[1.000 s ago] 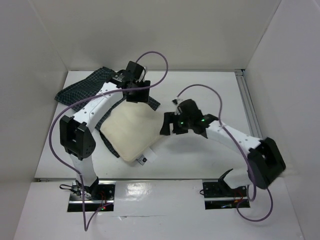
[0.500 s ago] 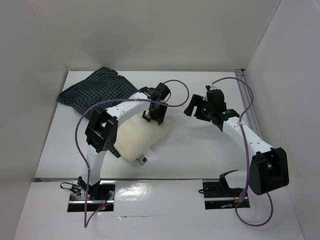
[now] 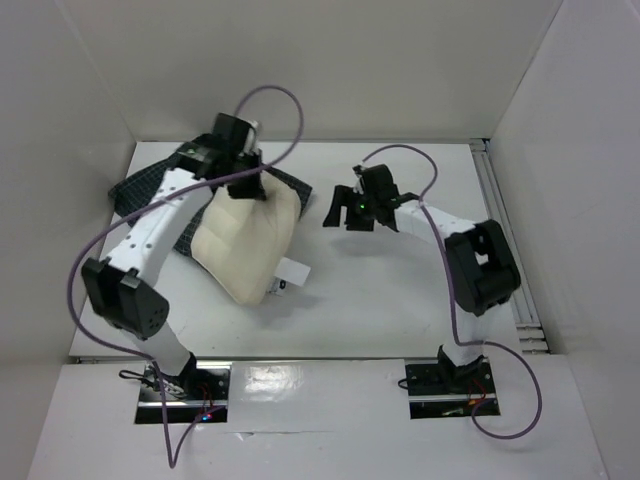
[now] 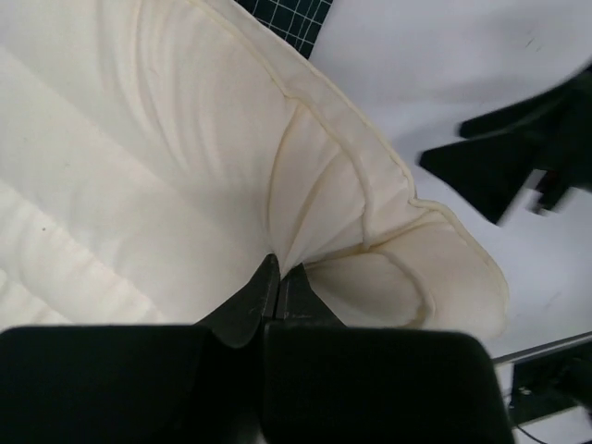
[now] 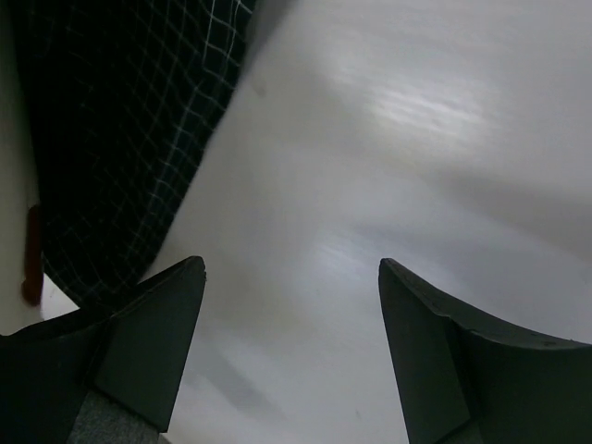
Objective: Put the pillow into the pillowcase
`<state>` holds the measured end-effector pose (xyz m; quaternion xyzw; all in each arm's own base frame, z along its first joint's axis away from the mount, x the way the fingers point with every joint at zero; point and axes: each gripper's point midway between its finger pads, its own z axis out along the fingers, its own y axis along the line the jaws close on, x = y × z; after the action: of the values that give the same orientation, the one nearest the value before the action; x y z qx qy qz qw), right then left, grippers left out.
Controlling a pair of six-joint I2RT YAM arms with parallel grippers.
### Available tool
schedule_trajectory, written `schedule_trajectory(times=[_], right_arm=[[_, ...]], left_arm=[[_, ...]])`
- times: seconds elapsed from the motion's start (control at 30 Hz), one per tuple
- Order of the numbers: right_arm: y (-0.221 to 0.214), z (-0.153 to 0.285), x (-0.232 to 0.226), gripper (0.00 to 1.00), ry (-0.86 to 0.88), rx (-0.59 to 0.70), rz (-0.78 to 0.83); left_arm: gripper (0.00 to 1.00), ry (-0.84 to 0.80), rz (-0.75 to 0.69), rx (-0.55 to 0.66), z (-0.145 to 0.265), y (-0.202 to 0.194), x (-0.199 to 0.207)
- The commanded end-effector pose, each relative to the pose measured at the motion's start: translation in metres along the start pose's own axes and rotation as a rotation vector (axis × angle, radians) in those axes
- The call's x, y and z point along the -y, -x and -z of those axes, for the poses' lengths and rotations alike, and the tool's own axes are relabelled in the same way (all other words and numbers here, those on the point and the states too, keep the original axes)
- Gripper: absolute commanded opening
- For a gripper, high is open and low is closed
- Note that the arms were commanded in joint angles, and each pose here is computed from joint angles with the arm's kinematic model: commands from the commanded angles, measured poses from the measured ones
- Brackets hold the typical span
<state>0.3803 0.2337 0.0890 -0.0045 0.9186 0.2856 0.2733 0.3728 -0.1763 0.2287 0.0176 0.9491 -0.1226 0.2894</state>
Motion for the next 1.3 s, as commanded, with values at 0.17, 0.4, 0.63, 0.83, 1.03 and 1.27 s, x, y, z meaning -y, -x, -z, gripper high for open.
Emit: schedule_trajectory(times=[0.17,0.4,0.63,0.83,1.03,1.27], right_arm=[[0.071,-0.066,-0.060,0.83,0.207,0.120,0.055],[0.090,-0.115,-0.089,0.83,0.379,0.169,0.135],[0.107,-0.172,-0.087,0.84,0.377,0.172,0.148],[0.114,-0.199,-0.092,0.84,0.350,0.189,0.129],[0.108,-0.220,-0.093,0.84,0.294,0.201,0.111],[0.083,-0.230,-0.064,0.82,-0.149,0.276,0.258]], left_arm=[[0.00,-0.187,0.049,0.105,0.062,0.025,-0.010],[0.00,-0.208,0.059,0.113,0.066,0.026,-0.016],[0.00,-0.220,0.057,0.113,0.075,0.019,-0.014],[0.00,-0.226,0.061,0.122,0.079,0.020,-0.016],[0.00,-0.247,0.048,0.128,0.082,0.022,-0.012],[0.00,-0.244,0.052,0.140,0.085,0.026,-0.014]])
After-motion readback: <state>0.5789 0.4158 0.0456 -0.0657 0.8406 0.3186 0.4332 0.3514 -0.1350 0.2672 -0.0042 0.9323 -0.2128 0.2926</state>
